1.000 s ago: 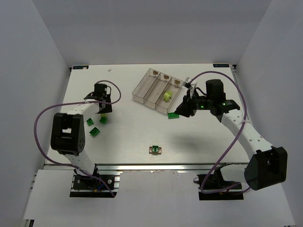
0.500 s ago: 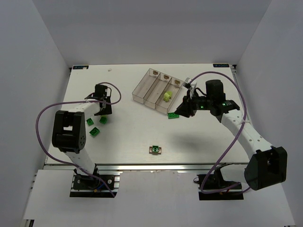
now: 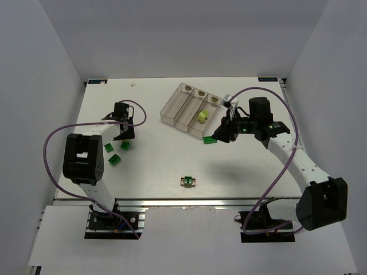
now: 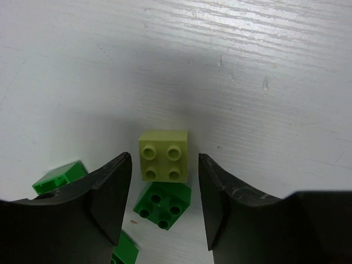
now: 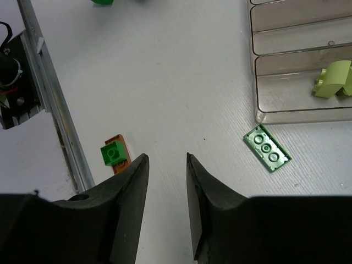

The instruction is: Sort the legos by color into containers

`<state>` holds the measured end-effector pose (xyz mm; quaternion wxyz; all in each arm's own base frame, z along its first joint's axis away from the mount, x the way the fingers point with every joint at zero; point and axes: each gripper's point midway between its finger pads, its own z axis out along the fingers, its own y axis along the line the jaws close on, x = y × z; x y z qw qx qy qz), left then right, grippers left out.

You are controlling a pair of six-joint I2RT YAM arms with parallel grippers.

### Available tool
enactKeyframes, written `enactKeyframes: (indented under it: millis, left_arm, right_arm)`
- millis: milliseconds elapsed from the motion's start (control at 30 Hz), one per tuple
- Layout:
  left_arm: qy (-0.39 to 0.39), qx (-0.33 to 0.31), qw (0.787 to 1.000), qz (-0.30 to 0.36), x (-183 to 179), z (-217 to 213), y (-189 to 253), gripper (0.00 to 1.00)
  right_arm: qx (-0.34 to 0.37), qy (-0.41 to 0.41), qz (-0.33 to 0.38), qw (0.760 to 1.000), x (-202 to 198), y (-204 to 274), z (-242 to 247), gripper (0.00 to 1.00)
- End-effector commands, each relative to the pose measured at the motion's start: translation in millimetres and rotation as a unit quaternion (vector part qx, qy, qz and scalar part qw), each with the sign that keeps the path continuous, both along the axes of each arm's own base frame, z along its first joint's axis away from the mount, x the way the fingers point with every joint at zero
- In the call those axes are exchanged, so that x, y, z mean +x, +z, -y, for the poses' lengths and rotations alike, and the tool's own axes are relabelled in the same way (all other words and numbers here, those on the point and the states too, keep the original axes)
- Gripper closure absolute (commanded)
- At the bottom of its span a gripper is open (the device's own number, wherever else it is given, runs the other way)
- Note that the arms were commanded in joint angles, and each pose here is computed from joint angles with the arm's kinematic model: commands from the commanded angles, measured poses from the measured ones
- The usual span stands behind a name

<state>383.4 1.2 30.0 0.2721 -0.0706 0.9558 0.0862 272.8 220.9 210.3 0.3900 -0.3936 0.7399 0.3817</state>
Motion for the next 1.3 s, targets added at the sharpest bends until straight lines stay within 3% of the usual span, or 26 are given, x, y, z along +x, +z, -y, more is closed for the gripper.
enactKeyframes:
  millis: [0,367,567,700,833,1100,1167,1200,1267]
  left_arm:
    - [-0.006,-0.010,1.000,0.000,4.7,1.9,0.5,0.38]
    - [-0.008,-0.012,1.000,-0.010,3.2,2.1,-5.4,0.42]
    - [-0.017,-0.024,1.000,0.005,9.2,7.2,2.8,0.71]
    - [-0.035,-0.050,0.997,0.037,18.0,18.0,20.2,0.84]
    - [-0.074,-0.110,0.987,0.090,27.1,46.8,49.6,0.90]
    - [-0.215,-0.260,0.926,0.167,21.2,142.1,114.1,0.96]
    - [-0.240,-0.272,0.914,0.179,18.0,164.2,126.7,0.97]
    - [-0.250,-0.276,0.910,0.183,17.7,172.2,131.5,0.97]
    - [-0.270,-0.289,0.898,0.195,15.9,196.4,147.4,0.98]
  right_arm:
    - [0.005,0.005,0.029,1.000,3.9,8.2,-0.3,0.60]
    - [0.007,0.007,0.029,1.000,2.5,9.3,-0.3,0.61]
    - [0.007,0.009,0.027,1.000,2.4,7.8,-0.6,0.61]
    - [0.008,0.009,0.028,1.000,2.2,9.0,-0.8,0.61]
    - [0.007,0.010,0.026,1.000,1.9,7.7,-0.8,0.61]
    - [0.000,0.006,0.028,1.000,4.8,5.6,0.5,0.62]
    - [-0.002,0.003,0.028,1.000,5.4,7.2,1.3,0.68]
    - [-0.003,0.002,0.030,1.000,5.6,7.3,1.7,0.81]
    - [-0.005,-0.004,0.037,0.999,7.2,10.1,2.9,0.95]
